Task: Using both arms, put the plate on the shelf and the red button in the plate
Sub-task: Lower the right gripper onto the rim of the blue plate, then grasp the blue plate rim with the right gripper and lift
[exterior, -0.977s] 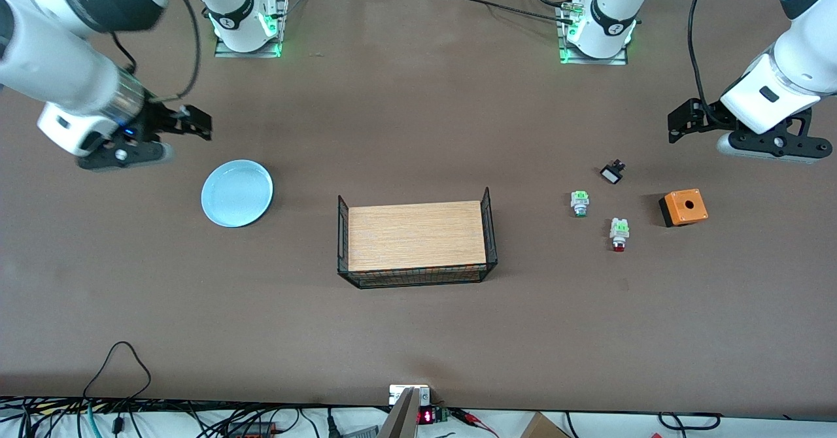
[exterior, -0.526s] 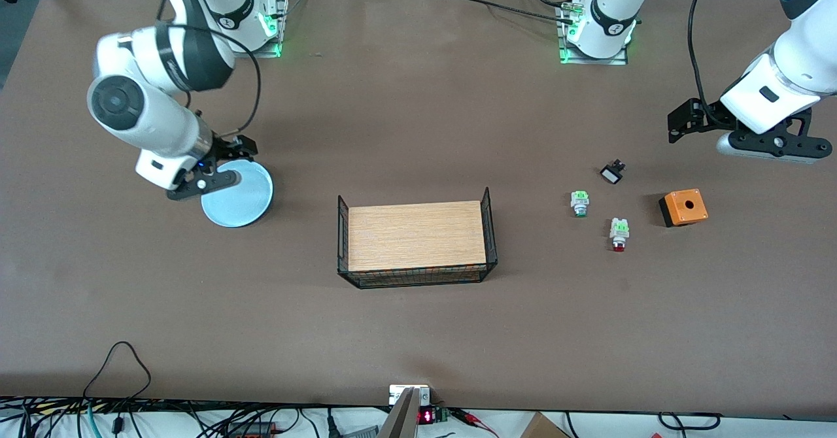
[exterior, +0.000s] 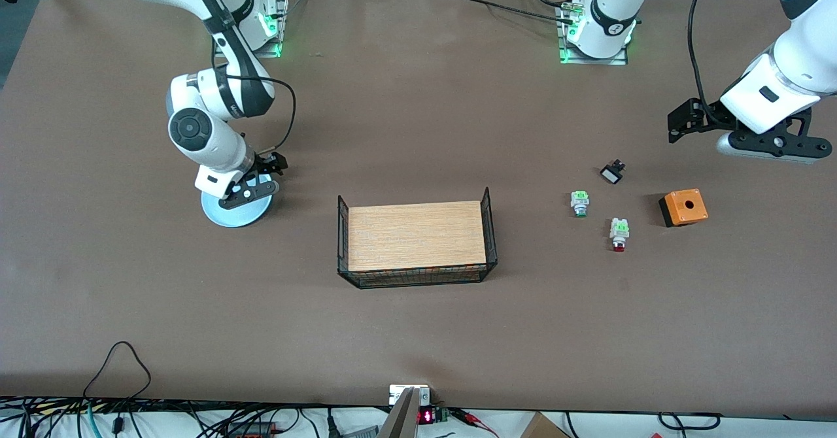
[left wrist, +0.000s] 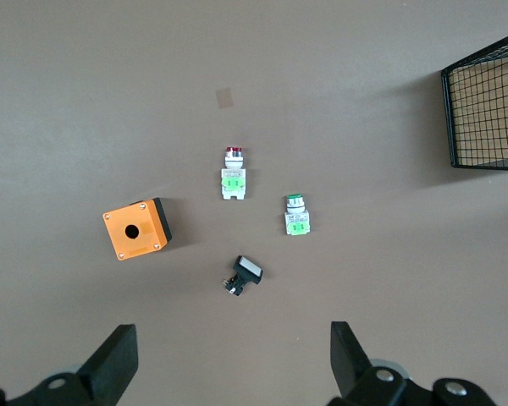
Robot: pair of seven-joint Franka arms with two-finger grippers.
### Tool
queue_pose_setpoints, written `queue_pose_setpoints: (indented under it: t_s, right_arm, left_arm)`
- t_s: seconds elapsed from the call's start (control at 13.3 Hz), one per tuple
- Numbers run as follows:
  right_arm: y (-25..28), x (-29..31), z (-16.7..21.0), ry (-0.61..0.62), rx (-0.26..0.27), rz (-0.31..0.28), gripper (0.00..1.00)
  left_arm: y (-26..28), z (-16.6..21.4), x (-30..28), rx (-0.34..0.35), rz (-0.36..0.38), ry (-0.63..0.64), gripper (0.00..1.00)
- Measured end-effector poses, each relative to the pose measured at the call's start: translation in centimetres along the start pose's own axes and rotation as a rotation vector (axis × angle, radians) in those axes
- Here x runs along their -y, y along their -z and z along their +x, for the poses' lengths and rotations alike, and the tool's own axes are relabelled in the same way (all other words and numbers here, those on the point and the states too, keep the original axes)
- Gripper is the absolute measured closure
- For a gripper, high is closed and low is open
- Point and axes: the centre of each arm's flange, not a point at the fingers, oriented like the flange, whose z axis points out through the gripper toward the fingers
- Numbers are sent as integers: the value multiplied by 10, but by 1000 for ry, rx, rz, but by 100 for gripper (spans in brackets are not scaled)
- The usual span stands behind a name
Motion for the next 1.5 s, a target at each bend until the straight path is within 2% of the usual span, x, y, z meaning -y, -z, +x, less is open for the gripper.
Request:
queue_pose_setpoints:
  t_s: [0.23,0.3,0.53,0.83,1.13,1.28,1.5]
  right_arm:
    - [-29,1,-1,13,-1,-5,4]
    - [-34,1,-2,16,4,-6,14]
    - [-39,1,-2,18,12,-6,53]
    - [-37,0,-3,19,12,-8,95]
    - [-29,-1,0,18,-7,-10,96]
    - [-10,-1,7,43,-49,-16,96]
    - [51,2,20,162,-123,-33,97]
  left_arm:
    - [0,0,0,0,0,0,0]
    - [0,0,0,0,0,0,0]
    - [0,0,-2,0,0,-3,0]
    - [0,0,-2,0,0,-4,0]
    - [0,0,-2,0,0,-4,0]
    - [0,0,-2,0,0,-4,0]
    - [0,0,-2,0,0,-4,0]
